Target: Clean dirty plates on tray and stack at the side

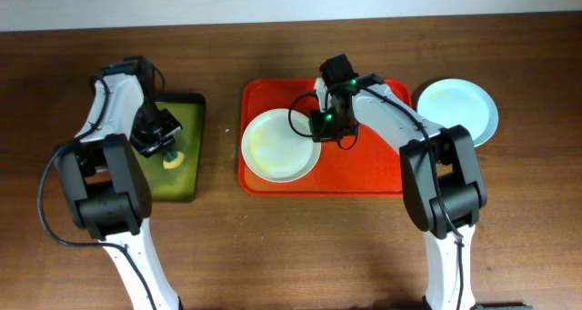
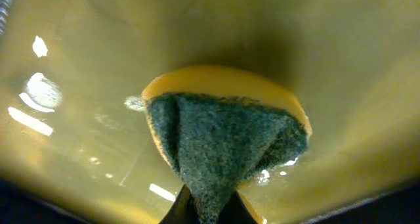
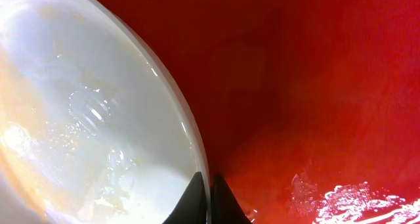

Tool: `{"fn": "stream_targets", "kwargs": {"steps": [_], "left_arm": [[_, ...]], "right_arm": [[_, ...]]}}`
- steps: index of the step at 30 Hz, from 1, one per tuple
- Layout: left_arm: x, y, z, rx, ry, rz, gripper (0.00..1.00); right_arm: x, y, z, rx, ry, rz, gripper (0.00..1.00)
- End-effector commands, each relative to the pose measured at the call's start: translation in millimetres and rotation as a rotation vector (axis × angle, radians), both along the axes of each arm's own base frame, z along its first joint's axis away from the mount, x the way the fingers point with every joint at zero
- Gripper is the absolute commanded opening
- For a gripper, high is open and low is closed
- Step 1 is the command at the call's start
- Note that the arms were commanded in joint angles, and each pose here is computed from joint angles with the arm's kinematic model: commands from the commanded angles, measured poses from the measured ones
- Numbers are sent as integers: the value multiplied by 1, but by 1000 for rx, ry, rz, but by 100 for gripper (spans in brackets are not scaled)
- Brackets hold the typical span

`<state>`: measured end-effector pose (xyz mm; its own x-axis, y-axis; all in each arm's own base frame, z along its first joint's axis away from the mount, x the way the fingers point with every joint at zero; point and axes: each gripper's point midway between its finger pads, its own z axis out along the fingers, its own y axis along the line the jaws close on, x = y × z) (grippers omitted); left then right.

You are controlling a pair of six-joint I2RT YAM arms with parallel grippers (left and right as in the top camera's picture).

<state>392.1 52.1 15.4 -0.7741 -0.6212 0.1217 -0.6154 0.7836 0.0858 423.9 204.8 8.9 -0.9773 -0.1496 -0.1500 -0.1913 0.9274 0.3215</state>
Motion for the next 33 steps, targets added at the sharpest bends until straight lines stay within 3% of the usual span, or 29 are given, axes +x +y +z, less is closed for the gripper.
{"fn": "stream_targets", "kwargs": {"steps": [1,2,3,4,5,6,10,13,17,19,24,29,31,33], "left_arm": [[2,-2,12,-14,-21,-9,32],[3,0,20,-15,-20,-3,43],[6,4,34,-13,-28,6,46],[9,10,49,-11,-42,10,64],[15,17,70,-7,-73,21,93],[22,25,92,2,-121,38,100],[24,30,101,6,-142,48,99],[24,30,101,6,-142,48,99],[24,30,101,6,-142,49,99],[24,30,101,6,-142,48,99],[24,30,101,6,-142,48,99],[24,30,101,6,-142,48,99],[24,30,101,6,-142,48,99],[24,30,101,6,-142,48,99]], "right_arm": [[2,-9,-10,-47,-4,-9,4],[3,-9,-8,-46,-4,-15,4],[5,-8,-2,-47,-4,-14,4],[9,-7,9,-44,-14,-14,4],[16,-9,24,-63,-36,-20,4],[26,-24,45,-161,-75,-42,4],[56,-87,136,-531,-259,-136,4],[57,-115,196,-820,-385,-118,4],[42,-89,254,-1235,-580,11,4],[32,-63,279,-1359,-688,45,4],[10,-9,299,-1445,-808,170,4],[-3,9,316,-1555,-856,237,4],[-2,9,312,-1531,-848,243,4],[0,15,287,-1400,-792,296,4]]}}
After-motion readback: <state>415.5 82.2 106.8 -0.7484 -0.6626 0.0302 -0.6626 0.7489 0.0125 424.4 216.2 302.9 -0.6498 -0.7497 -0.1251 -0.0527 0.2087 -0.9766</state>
